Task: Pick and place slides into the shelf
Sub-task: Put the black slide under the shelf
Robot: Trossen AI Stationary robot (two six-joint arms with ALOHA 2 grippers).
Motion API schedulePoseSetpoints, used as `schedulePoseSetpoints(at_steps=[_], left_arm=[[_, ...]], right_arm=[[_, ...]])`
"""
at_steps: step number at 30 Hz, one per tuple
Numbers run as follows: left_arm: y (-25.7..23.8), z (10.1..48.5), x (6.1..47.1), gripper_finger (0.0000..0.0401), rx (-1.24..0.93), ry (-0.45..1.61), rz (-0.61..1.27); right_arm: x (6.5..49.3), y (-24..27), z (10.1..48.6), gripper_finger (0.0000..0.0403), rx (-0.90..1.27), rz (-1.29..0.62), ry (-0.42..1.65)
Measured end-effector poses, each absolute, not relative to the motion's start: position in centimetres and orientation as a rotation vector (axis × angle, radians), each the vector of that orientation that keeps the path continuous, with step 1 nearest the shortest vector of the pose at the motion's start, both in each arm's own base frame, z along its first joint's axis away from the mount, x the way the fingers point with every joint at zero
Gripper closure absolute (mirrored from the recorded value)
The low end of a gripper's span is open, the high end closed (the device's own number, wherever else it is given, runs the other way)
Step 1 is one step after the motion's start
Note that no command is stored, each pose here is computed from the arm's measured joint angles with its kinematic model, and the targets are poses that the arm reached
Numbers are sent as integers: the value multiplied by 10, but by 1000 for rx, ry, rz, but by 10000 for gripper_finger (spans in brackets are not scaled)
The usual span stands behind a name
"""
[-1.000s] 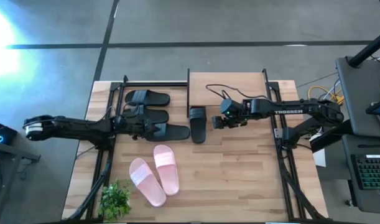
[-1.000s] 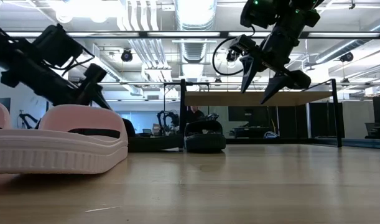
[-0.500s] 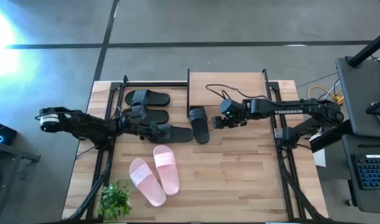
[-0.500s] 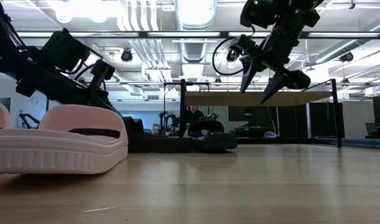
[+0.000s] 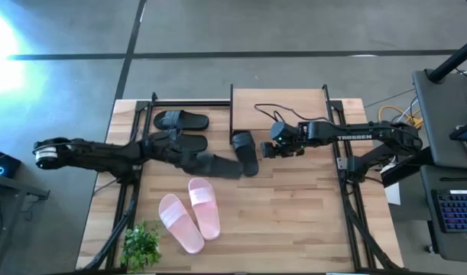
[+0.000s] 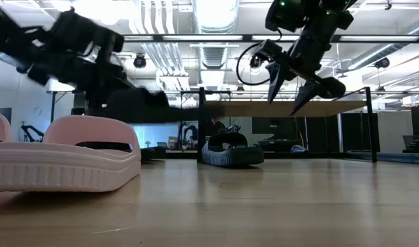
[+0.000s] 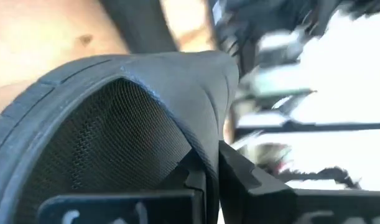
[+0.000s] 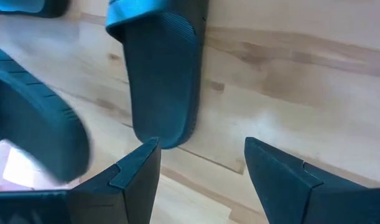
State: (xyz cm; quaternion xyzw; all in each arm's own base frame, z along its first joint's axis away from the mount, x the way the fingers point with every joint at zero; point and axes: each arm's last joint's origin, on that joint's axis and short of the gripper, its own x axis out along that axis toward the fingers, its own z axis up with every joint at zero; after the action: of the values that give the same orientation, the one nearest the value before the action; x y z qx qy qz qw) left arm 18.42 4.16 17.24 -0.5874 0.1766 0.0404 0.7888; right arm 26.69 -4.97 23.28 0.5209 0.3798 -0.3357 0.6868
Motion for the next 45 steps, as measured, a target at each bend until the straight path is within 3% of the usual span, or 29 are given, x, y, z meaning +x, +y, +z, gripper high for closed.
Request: schedulePoseSetpoints(at_steps=[4, 12, 21, 33, 38, 45], left_arm=[[48, 188, 206, 400, -1068, 554, 119], [57, 215, 278, 401, -901, 589, -87], [15, 207, 353, 401, -754, 694, -370], [-10, 169, 398, 399, -714, 792, -452], [-13, 159, 401, 355, -775, 816, -288], [-15, 170, 400, 252, -784, 794, -278]], right_arm=[[259, -42, 241, 179, 1182, -759, 851], [228, -15, 267, 179, 1167, -791, 817], [197, 31, 274, 179, 1150, -832, 884], [188, 113, 258, 179, 1316, -880, 814], [201, 133, 241, 179, 1343, -875, 821], [235, 155, 222, 189, 1374, -729, 744]])
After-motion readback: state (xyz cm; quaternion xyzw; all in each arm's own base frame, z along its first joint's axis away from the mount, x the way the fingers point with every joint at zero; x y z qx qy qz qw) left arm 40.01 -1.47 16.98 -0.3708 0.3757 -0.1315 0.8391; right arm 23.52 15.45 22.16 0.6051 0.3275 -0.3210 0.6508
